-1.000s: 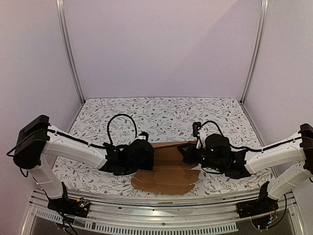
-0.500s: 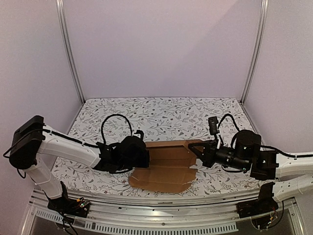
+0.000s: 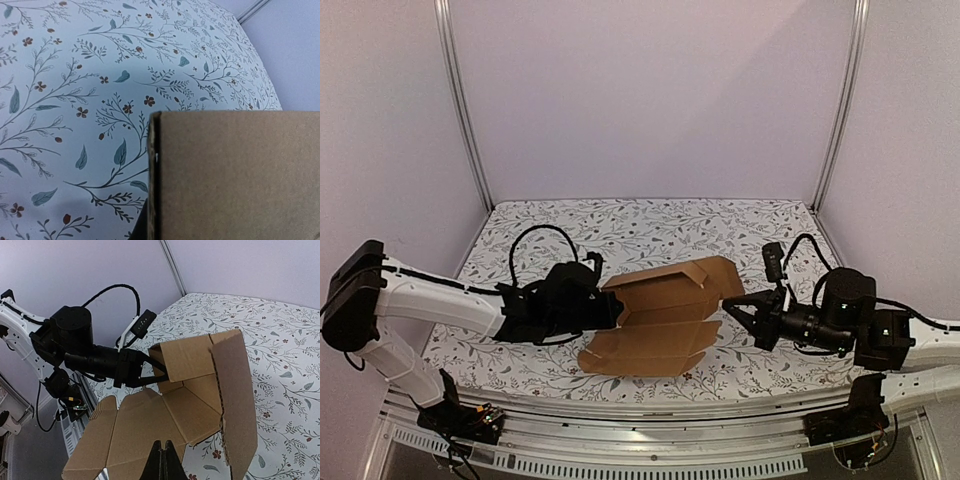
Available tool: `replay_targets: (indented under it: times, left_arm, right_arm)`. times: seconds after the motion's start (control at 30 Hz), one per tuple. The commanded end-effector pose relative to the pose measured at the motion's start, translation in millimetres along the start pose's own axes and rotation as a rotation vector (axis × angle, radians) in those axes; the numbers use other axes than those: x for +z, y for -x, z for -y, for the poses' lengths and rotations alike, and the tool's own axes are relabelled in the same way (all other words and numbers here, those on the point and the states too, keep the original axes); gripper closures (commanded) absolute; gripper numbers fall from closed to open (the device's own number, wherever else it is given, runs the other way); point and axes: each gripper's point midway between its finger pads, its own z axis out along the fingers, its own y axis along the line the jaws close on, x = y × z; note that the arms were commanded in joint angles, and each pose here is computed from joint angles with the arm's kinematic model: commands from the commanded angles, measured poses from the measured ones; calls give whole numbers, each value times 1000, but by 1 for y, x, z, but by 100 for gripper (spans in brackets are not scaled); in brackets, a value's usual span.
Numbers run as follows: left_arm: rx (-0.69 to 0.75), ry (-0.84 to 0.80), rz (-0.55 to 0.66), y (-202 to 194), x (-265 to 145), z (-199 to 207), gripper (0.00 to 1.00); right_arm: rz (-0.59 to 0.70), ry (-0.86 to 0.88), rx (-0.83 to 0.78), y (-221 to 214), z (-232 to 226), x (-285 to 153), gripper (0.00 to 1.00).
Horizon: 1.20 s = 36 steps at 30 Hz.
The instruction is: Fold the paper box
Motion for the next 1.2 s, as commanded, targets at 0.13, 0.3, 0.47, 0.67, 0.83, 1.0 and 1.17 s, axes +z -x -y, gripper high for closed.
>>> replay_targets:
  times: [0.13,0.3,0.47,0.67,0.83,1.0,1.17]
  left_arm:
    - [-39,-33,29,10,-12,1,100]
    - [-44,-42,31,8,-15,-1,100]
    - [-49,-41,34,7,-17,-4,100]
    - [-71,-60,35,8,-18,-2,100]
    - [-112,-83,27,7,-18,-3,100]
    - [-131,-114,17,6,-20,0,100]
    - [-109,-159,3,1,-19,6,100]
  right_arm:
    - [-47,-180,-81,-8,16,17,100]
    - [5,-248,-69,3,26,13,100]
    - [24,-265,-53,4,30,12,100]
    - [20,-258,-28,-3,29,18,100]
    - [30,-225,-31,-1,23,17,100]
    - [73,-243,-23,5,29,4,100]
    - [118,-220,-15,17,25,-7,100]
